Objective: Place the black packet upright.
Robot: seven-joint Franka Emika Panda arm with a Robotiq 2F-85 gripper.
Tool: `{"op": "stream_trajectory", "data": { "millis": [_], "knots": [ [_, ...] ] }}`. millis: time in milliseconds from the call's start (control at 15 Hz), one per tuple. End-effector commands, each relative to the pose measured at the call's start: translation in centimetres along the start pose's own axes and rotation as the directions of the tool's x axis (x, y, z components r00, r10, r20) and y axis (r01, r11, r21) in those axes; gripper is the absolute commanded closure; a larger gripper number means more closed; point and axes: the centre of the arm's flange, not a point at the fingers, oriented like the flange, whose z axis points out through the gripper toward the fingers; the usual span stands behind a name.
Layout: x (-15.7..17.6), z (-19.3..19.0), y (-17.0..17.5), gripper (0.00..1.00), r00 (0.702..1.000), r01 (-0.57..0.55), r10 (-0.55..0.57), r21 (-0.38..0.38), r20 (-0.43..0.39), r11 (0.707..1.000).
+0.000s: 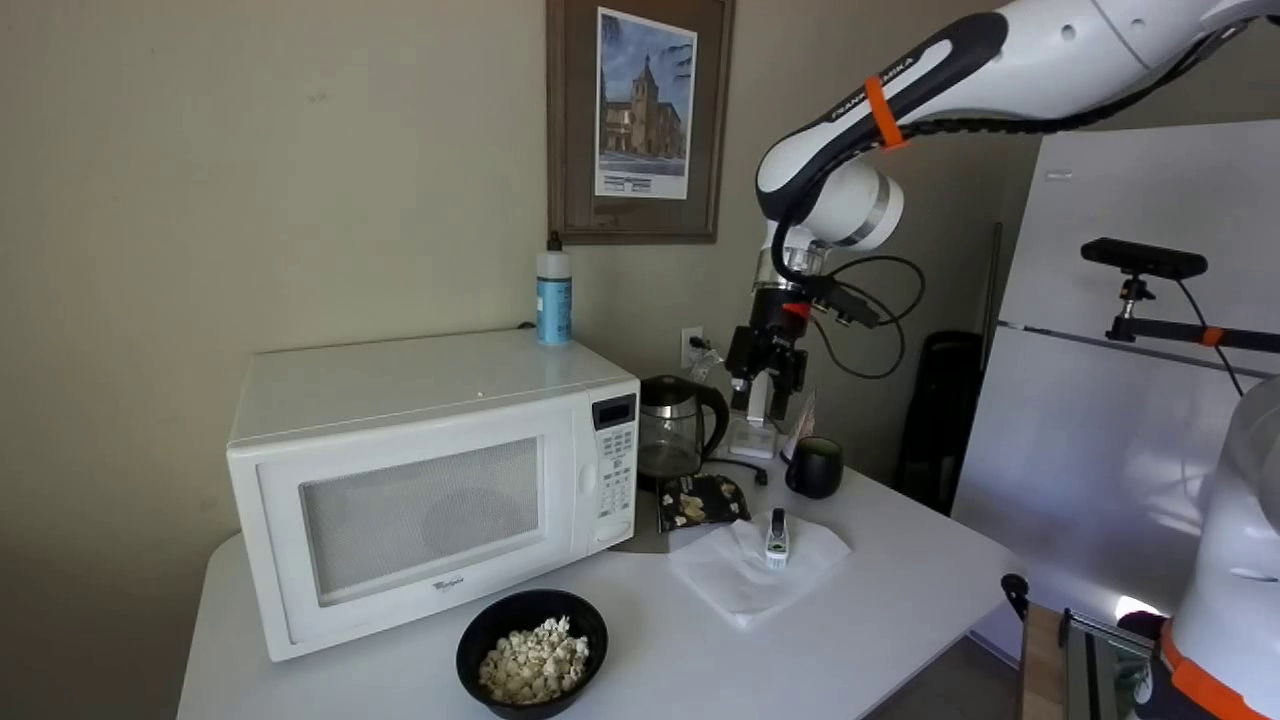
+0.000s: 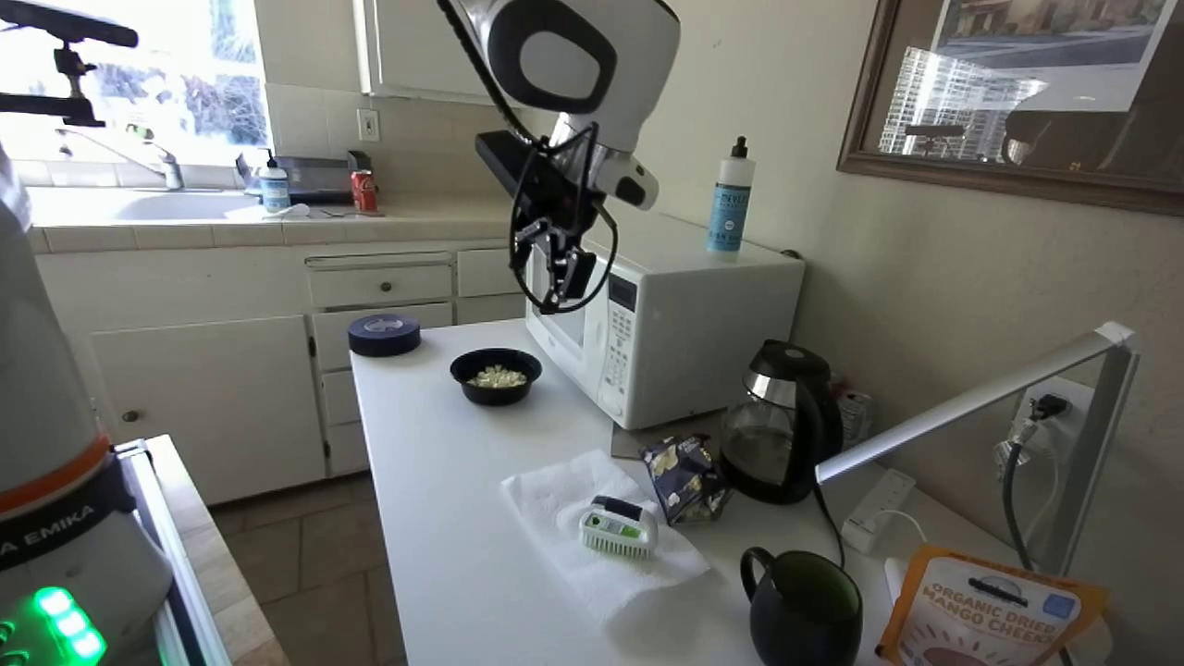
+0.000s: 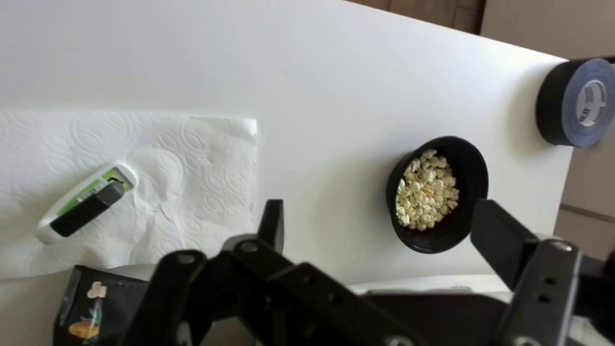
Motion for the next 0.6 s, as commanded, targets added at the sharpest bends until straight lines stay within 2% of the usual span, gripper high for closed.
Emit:
{"op": "stream_trajectory", "data": {
  "millis": [0, 133, 333, 533],
  "knots": [
    [5.9, 0.8, 2.7, 0.00, 1.000, 0.012, -0.010, 0.087, -0.027, 0.996],
    [7.6, 0.9, 4.5, 0.00, 0.997, 0.013, -0.007, 0.080, -0.071, 0.997],
    [9.4, 0.5, 8.2, 0.00, 0.982, -0.020, 0.032, 0.064, -0.185, 0.998],
    [9.9, 0.5, 12.6, 0.00, 0.973, -0.069, 0.080, 0.056, -0.216, 0.996]
  ]
}}
